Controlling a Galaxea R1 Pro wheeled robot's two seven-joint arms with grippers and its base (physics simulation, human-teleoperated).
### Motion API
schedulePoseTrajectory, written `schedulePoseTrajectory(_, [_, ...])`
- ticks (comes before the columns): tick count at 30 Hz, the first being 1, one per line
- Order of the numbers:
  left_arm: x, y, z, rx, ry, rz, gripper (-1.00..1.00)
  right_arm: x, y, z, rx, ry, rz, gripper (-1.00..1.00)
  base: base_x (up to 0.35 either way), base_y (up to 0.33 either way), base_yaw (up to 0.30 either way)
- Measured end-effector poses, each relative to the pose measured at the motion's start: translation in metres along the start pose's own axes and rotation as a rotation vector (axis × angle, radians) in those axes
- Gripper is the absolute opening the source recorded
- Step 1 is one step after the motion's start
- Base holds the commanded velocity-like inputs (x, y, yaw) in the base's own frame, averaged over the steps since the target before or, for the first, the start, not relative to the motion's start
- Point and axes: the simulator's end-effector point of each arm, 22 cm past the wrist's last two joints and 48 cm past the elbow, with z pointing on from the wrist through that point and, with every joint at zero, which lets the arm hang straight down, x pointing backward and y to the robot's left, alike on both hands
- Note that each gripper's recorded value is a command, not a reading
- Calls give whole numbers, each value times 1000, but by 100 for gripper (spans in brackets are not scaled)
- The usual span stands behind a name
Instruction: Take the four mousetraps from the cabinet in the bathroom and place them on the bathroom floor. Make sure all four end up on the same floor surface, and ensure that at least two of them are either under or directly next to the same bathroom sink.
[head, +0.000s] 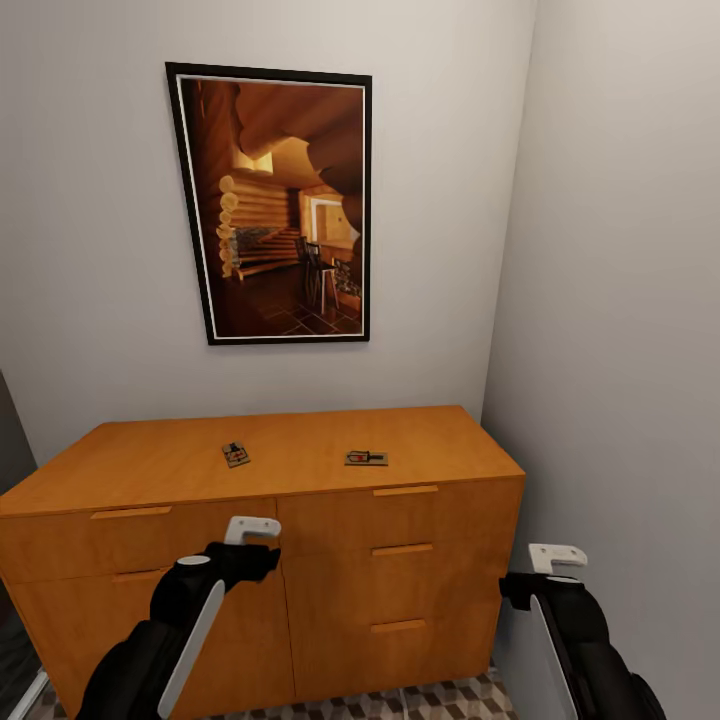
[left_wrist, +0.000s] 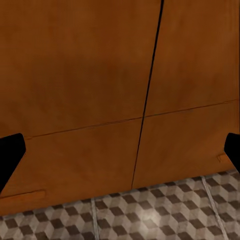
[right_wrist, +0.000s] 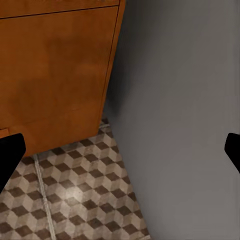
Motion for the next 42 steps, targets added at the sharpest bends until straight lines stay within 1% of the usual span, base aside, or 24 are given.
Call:
schedulePoseTrajectory(5, [-12,-7,-9,11,-23,16,100,0,0,0,1,0,0,100,0,0,0])
schedulePoseTrajectory(8, [-14,-11,-11,17,-27,24,100,0,0,0,1,0,0,100,0,0,0])
schedulePoseTrajectory(14, [-12,-23,-15,33,-9,48,100,0,-1,0,2,2,0,100,0,0,0])
schedulePoseTrajectory(18, [-10,-26,-16,38,2,55,100,0,-1,0,3,1,-1,100,0,0,0])
schedulePoseTrajectory(32, [-14,-37,-19,55,0,55,100,1,-4,-1,9,11,-6,100,0,0,0])
schedulePoseTrajectory(40, [-17,-42,-20,63,-5,50,100,-4,-7,-12,15,29,-7,100,0,0,0])
schedulePoseTrajectory(42, [-18,-44,-21,67,-7,48,100,-22,-7,-17,16,17,1,100,0,0,0])
